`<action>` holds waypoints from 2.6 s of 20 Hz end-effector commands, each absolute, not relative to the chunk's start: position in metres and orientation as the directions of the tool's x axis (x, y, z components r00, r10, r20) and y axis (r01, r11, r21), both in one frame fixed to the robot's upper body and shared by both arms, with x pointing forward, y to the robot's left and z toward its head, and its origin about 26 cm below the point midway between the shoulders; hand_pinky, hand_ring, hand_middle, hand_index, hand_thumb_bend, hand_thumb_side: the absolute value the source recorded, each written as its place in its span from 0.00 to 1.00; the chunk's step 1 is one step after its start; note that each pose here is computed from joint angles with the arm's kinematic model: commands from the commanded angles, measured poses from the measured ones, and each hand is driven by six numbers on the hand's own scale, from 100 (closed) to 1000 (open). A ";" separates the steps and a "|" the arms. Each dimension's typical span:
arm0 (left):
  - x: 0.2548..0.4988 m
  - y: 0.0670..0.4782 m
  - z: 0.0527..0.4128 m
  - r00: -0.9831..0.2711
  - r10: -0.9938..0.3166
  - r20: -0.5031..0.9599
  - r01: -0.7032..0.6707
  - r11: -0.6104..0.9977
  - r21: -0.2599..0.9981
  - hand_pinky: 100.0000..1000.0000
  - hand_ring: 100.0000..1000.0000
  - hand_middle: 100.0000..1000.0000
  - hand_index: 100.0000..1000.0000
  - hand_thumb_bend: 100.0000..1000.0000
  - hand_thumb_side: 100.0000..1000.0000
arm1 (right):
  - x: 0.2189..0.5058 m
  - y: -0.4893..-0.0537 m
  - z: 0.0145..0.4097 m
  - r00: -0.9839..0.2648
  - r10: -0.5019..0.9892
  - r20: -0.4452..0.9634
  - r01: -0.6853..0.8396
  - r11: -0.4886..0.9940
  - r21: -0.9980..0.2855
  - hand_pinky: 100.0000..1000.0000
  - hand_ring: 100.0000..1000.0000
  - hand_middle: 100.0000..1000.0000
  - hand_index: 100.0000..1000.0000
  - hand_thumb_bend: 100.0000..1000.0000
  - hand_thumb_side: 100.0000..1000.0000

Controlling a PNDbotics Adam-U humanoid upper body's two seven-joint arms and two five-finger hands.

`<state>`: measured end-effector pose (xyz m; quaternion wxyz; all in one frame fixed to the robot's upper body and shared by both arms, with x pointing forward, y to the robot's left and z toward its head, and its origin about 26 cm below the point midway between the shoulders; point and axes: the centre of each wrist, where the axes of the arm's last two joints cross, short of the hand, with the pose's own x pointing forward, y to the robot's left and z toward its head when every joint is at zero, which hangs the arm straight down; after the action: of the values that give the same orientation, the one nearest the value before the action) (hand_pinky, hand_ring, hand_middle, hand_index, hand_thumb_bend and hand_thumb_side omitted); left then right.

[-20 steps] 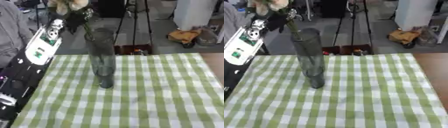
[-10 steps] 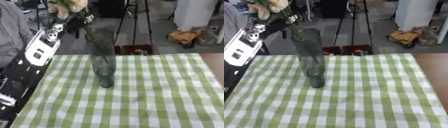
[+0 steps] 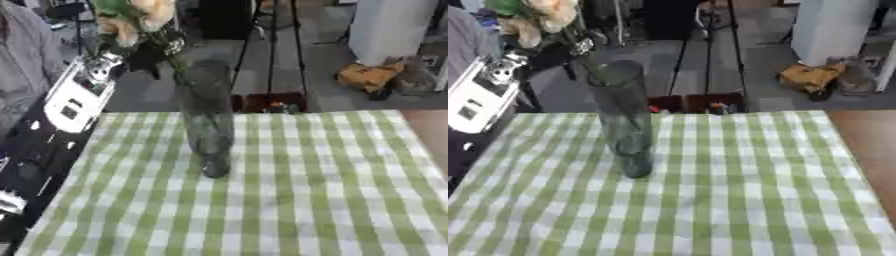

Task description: Arrange flowers into the vase.

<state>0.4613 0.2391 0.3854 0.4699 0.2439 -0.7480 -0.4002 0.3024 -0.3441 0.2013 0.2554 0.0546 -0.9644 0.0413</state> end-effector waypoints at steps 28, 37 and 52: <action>0.457 0.263 0.389 -0.398 -0.796 0.457 0.098 0.458 0.884 0.63 0.89 0.88 1.00 0.00 0.84 | 0.296 -0.338 0.210 -0.870 -0.075 0.488 -0.117 0.992 -0.056 0.60 0.62 0.50 0.79 0.00 1.00; 0.456 0.265 0.386 -0.405 -0.803 0.437 0.129 0.423 0.897 0.66 0.91 0.92 1.00 0.00 0.87 | 0.295 -0.338 0.209 -0.869 -0.077 0.489 -0.117 0.992 -0.052 0.60 0.62 0.50 0.79 0.00 1.00; 0.454 0.263 0.388 -0.505 -0.762 0.405 0.085 0.423 0.902 0.84 1.00 1.00 1.00 0.05 0.93 | 0.295 -0.338 0.209 -0.867 -0.072 0.493 -0.114 0.992 -0.055 0.60 0.62 0.51 0.79 0.00 1.00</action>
<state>0.4615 0.2524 0.3711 0.4541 0.2134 -0.7133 -0.4894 0.2980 -0.3388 0.2016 0.2637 0.0541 -0.9626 0.0305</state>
